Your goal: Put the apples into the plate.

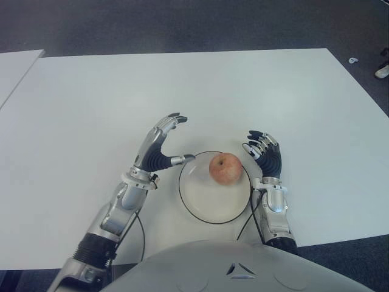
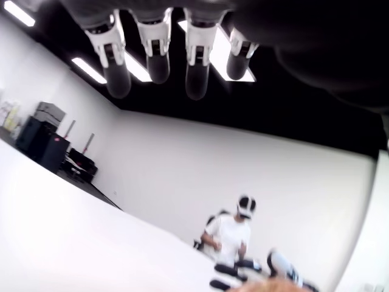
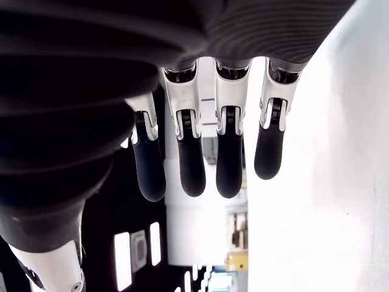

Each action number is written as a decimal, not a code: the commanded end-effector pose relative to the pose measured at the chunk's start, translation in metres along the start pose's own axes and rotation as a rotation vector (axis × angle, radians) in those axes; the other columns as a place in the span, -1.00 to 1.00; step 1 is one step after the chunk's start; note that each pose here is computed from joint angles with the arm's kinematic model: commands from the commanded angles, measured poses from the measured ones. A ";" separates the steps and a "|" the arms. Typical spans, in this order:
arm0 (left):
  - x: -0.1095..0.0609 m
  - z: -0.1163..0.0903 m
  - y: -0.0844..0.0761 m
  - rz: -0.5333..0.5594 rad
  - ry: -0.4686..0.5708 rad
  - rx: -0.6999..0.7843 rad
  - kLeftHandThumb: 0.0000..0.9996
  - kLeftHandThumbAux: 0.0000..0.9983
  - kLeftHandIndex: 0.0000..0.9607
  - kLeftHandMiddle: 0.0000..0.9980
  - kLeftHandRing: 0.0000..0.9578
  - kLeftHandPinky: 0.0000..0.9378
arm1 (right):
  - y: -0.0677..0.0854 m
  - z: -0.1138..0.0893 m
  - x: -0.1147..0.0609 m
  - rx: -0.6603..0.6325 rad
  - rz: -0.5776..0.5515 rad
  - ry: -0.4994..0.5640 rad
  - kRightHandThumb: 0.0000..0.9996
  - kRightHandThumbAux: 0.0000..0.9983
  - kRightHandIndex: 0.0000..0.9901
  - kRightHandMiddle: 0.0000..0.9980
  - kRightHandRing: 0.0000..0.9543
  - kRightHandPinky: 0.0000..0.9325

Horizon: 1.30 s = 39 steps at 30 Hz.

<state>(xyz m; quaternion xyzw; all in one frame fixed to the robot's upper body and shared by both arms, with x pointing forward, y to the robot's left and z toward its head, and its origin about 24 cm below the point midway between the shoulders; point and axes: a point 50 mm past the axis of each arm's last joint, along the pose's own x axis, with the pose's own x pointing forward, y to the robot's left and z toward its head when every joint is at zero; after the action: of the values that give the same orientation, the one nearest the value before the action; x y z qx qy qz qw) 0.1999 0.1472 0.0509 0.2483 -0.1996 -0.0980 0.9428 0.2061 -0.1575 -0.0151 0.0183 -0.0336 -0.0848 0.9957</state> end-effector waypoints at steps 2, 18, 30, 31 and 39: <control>-0.015 -0.022 -0.011 0.121 0.324 -0.357 -0.14 0.13 -0.35 -0.41 -0.40 -0.29 | 0.001 -0.063 -0.058 0.025 -0.045 0.387 0.37 0.46 -0.18 -0.27 -0.26 -0.19; -0.051 -0.050 -0.033 0.381 0.641 -0.643 0.38 0.43 -0.14 -0.23 -0.19 -0.13 | -0.007 -0.062 -0.057 0.009 -0.026 0.370 0.38 0.46 -0.17 -0.26 -0.21 -0.17; -0.051 -0.050 -0.045 0.456 0.674 -0.712 0.35 0.43 -0.14 -0.21 -0.15 -0.12 | -0.014 -0.064 -0.057 0.031 -0.022 0.383 0.38 0.46 -0.18 -0.25 -0.22 -0.15; -0.051 -0.050 -0.045 0.457 0.674 -0.715 0.35 0.43 -0.14 -0.21 -0.15 -0.12 | -0.015 -0.064 -0.057 0.032 -0.024 0.384 0.38 0.46 -0.18 -0.25 -0.22 -0.15; -0.049 -0.046 -0.047 0.452 0.652 -0.744 0.35 0.43 -0.14 -0.20 -0.14 -0.11 | -0.020 -0.060 -0.059 0.040 -0.023 0.375 0.38 0.46 -0.18 -0.25 -0.23 -0.17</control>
<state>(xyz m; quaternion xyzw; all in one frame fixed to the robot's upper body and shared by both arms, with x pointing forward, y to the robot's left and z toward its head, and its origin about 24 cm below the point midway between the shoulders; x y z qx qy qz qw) 0.1788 0.1488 -0.0132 -0.0985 0.0619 0.1162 0.9864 0.2076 -0.1586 -0.0170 0.0257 -0.0281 -0.0527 0.9979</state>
